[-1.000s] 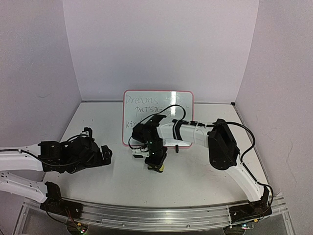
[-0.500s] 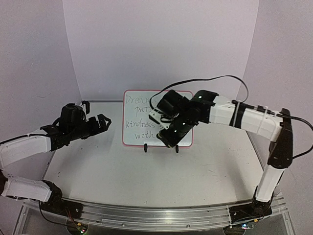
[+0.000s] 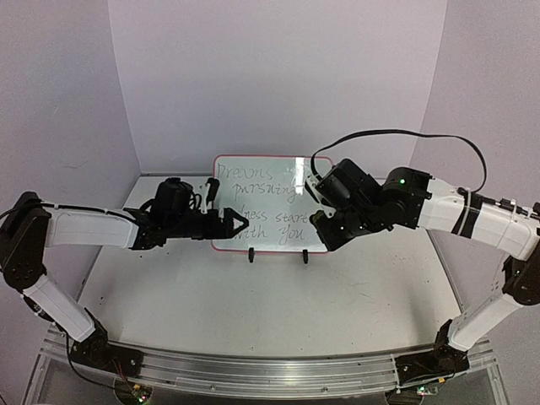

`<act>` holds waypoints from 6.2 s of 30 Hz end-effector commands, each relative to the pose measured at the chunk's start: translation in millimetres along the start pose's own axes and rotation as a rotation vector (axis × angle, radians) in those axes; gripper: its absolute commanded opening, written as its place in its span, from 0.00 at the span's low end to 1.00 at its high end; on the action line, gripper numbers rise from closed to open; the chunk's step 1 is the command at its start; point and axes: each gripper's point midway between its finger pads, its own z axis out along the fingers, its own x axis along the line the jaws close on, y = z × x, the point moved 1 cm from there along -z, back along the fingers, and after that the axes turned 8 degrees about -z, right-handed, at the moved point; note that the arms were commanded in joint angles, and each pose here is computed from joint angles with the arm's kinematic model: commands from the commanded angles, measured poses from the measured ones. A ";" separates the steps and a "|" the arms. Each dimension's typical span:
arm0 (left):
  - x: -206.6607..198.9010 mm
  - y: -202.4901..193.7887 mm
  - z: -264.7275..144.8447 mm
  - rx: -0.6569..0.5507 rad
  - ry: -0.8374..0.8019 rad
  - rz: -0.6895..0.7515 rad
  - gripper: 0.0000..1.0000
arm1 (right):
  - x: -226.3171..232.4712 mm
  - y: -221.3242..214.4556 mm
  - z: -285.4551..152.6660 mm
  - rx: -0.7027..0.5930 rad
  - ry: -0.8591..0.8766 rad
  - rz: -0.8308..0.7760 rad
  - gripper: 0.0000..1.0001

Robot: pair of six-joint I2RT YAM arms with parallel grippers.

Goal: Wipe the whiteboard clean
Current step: Move the whiteboard to the center of the board, then hold the whiteboard at the center of the board.

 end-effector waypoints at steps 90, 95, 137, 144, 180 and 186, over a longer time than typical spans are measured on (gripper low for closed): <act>-37.9 -205.5 91.4 0.285 0.735 -0.013 0.00 | -37.4 25.9 -50.7 -0.188 -0.090 0.133 0.01; -45.1 -211.2 92.9 0.301 0.717 0.003 0.09 | -37.5 28.1 -51.9 -0.188 -0.089 0.141 0.01; -54.7 55.7 -91.4 -0.298 -0.138 0.311 1.00 | 4.6 89.5 -45.9 -0.401 -0.018 0.102 0.00; -27.4 55.8 -83.2 -0.240 -0.400 0.341 0.88 | 12.2 84.8 -60.6 -0.413 -0.006 0.092 0.00; 15.2 47.7 3.2 -0.007 -0.494 0.286 0.43 | 48.3 112.3 -73.7 -0.443 0.038 0.015 0.00; 20.6 37.7 6.4 0.011 -0.514 0.261 0.27 | 57.6 120.0 -64.6 -0.435 0.032 -0.007 0.00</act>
